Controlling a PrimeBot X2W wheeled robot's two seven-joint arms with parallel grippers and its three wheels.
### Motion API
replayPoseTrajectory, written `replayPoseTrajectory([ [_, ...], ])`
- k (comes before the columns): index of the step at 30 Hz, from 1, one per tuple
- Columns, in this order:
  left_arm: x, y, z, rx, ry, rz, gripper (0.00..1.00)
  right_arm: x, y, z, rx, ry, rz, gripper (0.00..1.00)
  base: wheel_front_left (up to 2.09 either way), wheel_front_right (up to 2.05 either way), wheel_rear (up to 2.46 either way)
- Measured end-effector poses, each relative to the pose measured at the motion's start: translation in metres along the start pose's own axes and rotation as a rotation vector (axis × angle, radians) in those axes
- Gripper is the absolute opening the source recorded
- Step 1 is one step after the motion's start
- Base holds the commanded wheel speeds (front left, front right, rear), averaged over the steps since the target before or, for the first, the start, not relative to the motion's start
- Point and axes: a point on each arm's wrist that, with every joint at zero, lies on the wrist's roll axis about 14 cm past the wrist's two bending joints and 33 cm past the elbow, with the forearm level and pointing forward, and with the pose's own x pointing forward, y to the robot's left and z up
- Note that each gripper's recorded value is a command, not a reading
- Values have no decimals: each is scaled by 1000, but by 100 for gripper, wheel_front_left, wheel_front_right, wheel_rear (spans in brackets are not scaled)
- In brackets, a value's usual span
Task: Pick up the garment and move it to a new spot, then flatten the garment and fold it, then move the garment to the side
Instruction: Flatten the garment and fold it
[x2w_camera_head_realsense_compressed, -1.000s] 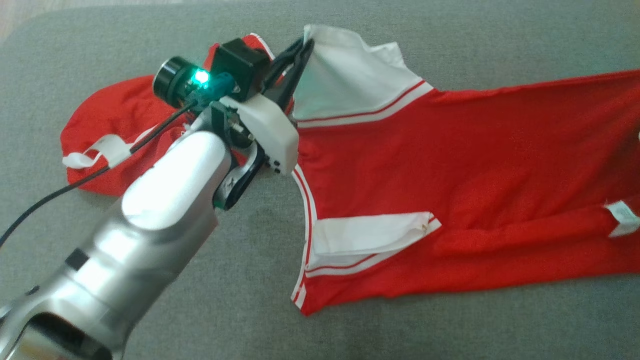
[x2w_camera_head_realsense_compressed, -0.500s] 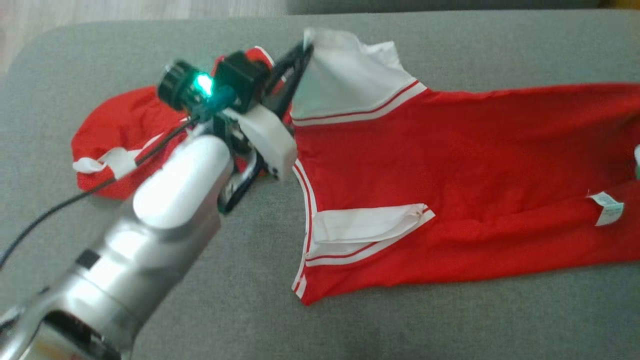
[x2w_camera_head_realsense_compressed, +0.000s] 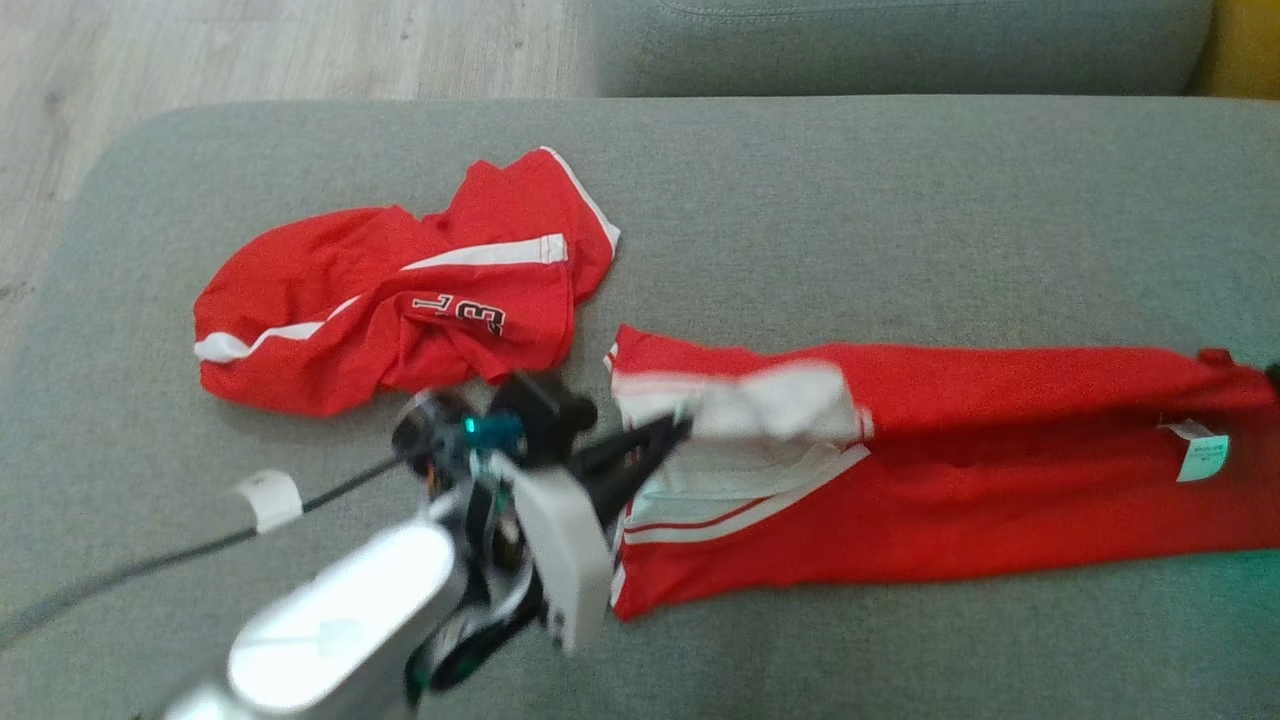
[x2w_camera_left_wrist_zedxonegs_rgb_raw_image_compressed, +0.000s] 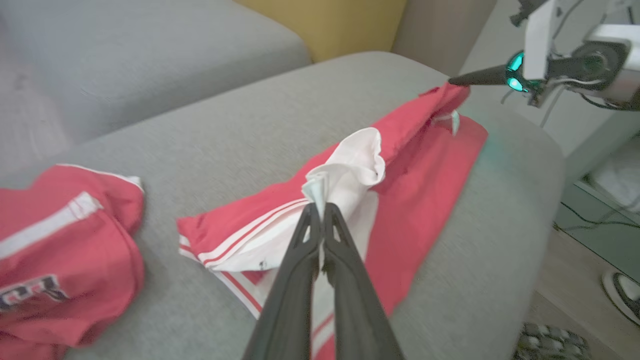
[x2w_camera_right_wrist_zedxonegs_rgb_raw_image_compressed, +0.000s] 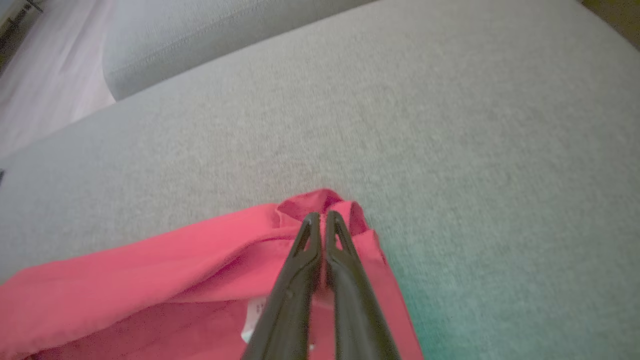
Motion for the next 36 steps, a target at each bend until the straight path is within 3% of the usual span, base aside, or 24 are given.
replayPoseTrajectory([
  [4, -18, -21, -22, -57, 93, -45, 0, -10, -11, -21, -24, 97, -13, 0, 0, 0, 0],
  [11, -32, -45, -37, -64, 195, -115, 0, -24, -22, -46, -48, 237, -26, 0, 0, 0, 0],
  [18, -33, -47, -54, -41, 271, -124, 0, -34, -30, -68, -56, 349, -41, 0, 0, 0, 0],
  [25, -24, -43, -78, -37, 345, -125, 0, -33, -38, -71, -77, 360, -66, 0, 0, 0, 0],
  [26, -22, -43, -80, -44, 353, -126, 0, -32, -39, -70, -88, 353, -72, 58, 0, 0, 0],
  [27, -21, -43, -82, -52, 360, -130, 20, -32, -40, -69, -85, 347, -75, 100, 0, 0, 0],
  [28, -19, -44, -84, -54, 365, -133, 96, -31, -40, -67, -74, 334, -74, 100, 0, 0, 0],
  [32, -12, -37, -77, -65, 317, -89, 100, -29, -41, -46, -61, 232, -83, 100, 0, 0, 0],
  [36, -4, -8, -52, -46, 175, 47, 100, -27, -18, 19, -32, -22, -20, 100, 0, 0, 0],
])
